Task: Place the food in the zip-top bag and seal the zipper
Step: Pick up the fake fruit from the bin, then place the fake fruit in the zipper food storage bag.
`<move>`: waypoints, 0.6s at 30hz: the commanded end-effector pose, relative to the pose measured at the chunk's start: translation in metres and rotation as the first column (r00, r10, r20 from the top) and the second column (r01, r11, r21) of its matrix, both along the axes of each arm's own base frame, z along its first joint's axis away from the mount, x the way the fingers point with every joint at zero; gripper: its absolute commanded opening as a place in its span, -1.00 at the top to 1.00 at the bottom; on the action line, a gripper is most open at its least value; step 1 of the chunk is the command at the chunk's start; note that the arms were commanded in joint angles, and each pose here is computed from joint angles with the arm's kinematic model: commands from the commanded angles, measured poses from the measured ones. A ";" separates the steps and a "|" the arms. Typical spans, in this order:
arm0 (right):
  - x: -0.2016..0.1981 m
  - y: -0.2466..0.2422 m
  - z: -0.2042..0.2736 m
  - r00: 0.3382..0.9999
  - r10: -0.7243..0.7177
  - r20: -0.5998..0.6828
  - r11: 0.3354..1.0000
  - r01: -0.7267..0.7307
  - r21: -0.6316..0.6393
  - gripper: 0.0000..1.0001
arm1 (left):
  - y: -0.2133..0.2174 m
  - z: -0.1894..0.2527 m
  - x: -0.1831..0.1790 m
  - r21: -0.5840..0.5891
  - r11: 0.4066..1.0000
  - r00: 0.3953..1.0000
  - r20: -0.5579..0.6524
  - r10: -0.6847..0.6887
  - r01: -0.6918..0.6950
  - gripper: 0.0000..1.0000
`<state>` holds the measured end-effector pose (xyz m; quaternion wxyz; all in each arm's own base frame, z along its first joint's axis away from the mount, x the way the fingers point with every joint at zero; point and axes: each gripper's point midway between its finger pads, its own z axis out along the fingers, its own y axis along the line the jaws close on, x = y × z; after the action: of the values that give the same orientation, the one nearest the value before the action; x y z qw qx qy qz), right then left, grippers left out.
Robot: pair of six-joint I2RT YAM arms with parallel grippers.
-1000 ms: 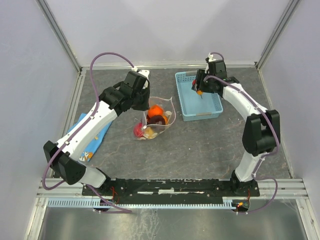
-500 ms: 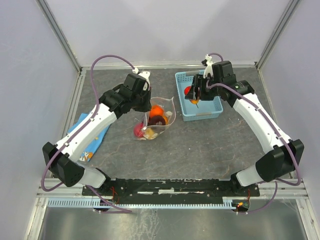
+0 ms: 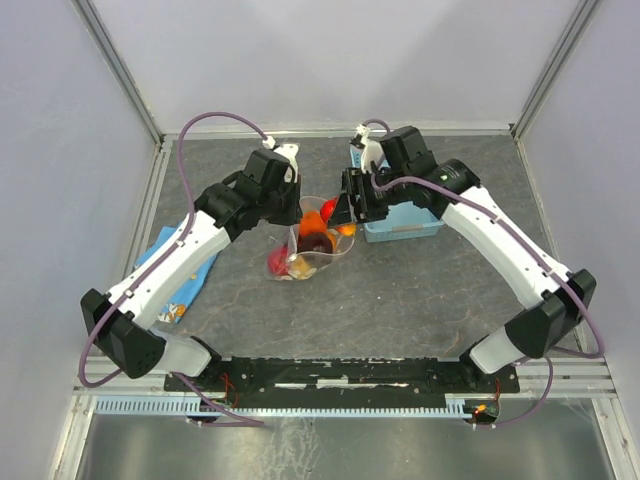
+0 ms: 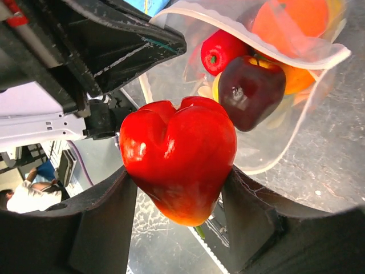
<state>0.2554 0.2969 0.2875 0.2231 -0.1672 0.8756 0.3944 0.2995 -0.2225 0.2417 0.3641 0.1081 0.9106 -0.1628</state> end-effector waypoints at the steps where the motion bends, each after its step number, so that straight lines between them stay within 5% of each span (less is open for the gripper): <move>1: -0.003 0.019 0.002 0.997 0.039 -0.066 0.999 -0.038 0.024 0.15 | -0.007 0.022 -0.001 -0.050 0.998 0.997 0.071 -0.037 0.041 0.95; 9: 0.004 0.039 -0.036 0.982 0.063 -0.180 0.996 -0.074 -0.058 0.14 | -0.019 0.019 -0.001 -0.084 0.994 0.995 0.074 -0.060 0.066 0.95; 18: 0.054 0.057 -0.067 0.973 -0.161 -0.168 0.986 0.149 -0.078 0.11 | -0.034 0.030 0.000 -0.118 0.988 0.990 0.114 -0.085 0.099 0.95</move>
<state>0.2750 0.3364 0.2083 0.1041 -0.1221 0.9244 0.3461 0.2958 -0.2370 0.2440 0.3732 0.1228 0.9003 -0.1875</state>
